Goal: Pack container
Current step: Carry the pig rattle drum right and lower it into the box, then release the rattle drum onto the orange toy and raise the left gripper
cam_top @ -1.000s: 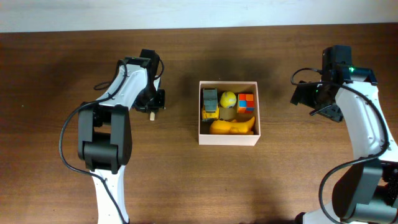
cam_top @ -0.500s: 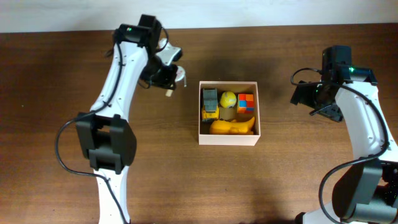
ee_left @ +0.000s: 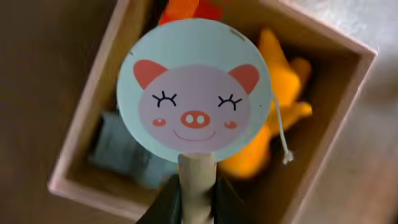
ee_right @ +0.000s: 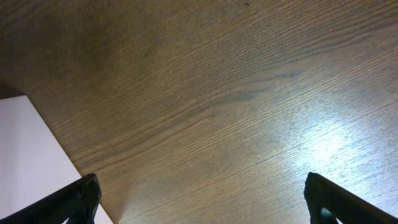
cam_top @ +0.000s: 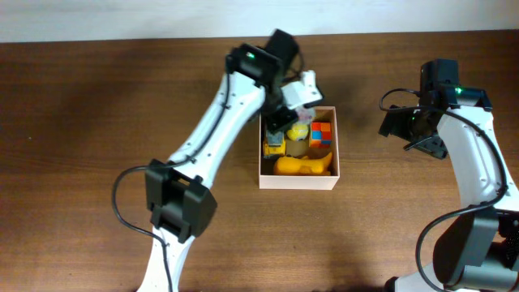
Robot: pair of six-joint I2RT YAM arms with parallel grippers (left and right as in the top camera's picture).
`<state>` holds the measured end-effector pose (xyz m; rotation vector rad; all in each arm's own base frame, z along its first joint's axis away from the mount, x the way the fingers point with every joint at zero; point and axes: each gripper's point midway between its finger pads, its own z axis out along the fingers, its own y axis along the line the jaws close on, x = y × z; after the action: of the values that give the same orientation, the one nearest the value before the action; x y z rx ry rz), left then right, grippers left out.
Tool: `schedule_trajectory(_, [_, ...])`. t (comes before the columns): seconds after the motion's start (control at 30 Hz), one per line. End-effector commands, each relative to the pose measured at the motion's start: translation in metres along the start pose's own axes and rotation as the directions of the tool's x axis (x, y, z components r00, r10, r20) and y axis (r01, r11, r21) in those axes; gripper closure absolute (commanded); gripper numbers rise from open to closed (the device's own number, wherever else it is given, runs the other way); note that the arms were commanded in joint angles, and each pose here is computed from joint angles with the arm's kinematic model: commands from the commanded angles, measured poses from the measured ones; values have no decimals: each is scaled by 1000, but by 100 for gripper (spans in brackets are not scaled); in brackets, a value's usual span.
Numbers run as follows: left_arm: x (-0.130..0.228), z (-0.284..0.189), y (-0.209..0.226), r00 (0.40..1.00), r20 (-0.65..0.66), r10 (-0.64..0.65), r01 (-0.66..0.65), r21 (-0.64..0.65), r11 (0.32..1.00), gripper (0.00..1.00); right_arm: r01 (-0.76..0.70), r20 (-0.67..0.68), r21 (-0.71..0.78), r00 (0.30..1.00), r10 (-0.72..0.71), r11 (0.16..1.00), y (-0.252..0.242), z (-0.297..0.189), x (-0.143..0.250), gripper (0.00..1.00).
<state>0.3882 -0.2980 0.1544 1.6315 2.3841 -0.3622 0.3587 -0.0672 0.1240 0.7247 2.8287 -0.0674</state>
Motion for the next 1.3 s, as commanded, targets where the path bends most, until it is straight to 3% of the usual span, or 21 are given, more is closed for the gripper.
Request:
schedule_trajectory(0.0, [-12,7,9,995,-37,98,-102,-126,987,89,-13,7,20,1000,13,1000,-5,0,-2,1])
schedule_trajectory(0.2, [-20,20,15,993,-39,113,-118,-159,980,91,-13,7,20,1000,13,1000,-5,0,-2,1])
schedule_trajectory(1.1, [-2,32,-28,987,-114,118,-118,9,993,90,-13,7,20,1000,13,1000,-5,0,-2,1])
schedule_trajectory(1.13, [-2,32,-28,987,-114,118,-118,9,993,88,-13,7,20,1000,13,1000,-5,0,-2,1])
schedule_trajectory(1.17, [-2,32,-28,987,-114,117,-117,9,993,69,-13,7,20,1000,13,1000,-5,0,-2,1])
schedule_trajectory(1.2, [-2,32,-28,987,-113,118,-117,10,993,42,-13,7,20,1000,13,1000,-5,0,-2,1])
schedule_trajectory(1.27, [-2,32,-28,987,-113,118,-117,10,993,13,-13,7,20,1000,13,1000,-5,0,-2,1])
